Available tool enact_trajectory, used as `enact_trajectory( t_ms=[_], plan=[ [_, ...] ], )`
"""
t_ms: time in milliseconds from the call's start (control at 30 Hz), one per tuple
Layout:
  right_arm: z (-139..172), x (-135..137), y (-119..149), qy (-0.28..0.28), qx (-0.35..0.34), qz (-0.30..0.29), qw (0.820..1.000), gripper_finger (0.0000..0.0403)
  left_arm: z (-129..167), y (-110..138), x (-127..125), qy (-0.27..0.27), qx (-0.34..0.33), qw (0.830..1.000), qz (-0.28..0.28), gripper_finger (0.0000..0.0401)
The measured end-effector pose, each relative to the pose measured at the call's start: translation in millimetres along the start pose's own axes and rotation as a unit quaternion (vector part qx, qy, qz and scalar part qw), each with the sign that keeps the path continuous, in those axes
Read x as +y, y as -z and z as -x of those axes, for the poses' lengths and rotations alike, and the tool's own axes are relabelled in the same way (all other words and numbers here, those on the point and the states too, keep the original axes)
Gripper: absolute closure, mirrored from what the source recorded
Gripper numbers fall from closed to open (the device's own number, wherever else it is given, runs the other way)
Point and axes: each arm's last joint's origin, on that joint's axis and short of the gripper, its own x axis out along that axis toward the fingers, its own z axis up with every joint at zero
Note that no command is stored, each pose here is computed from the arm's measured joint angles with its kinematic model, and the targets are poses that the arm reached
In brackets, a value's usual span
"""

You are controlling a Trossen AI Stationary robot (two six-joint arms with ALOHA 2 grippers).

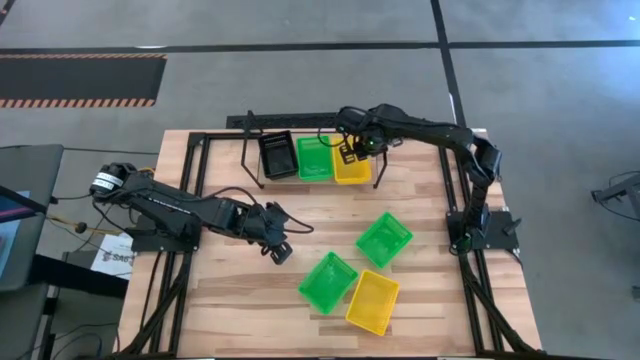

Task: Stack baskets on shelf by color
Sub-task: Stack the right yellow bin on top of the yellow bin on the shelf, then stack the top green bin on top of the green bin on the shelf

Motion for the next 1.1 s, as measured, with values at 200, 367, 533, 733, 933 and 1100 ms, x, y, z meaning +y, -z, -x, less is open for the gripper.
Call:
enact_trajectory(
  t_ms=[200, 367, 533, 733, 933, 1100],
  plan=[
    [37, -1, -13, -0.028, -0.035, 0.008, 0.999, 0.0228, 0, 0, 0, -0.005, -0.006, 1.0, 0.002, 0.0401],
    [80, 10, -12, -0.08, -0.072, 0.056, 0.993, 0.023, 0, -1, 1, -0.011, -0.012, 1.0, 0.006, 0.0401],
    [120, 24, 19, -0.099, -0.06, 0.135, 0.984, 0.0233, 0, -1, 1, -0.011, -0.013, 1.0, 0.013, 0.0401],
    [145, 49, 77, -0.107, -0.039, 0.231, 0.966, 0.023, 0, -1, 1, -0.01, -0.013, 1.0, 0.026, 0.0401],
    [162, 72, 131, -0.132, -0.039, 0.303, 0.943, 0.0234, 0, -2, 0, -0.005, -0.017, 0.998, 0.062, 0.0401],
    [160, 83, 171, -0.124, -0.024, 0.361, 0.924, 0.0236, 0, -3, -1, 0.0, -0.025, 0.997, 0.072, 0.0401]
  ],
)
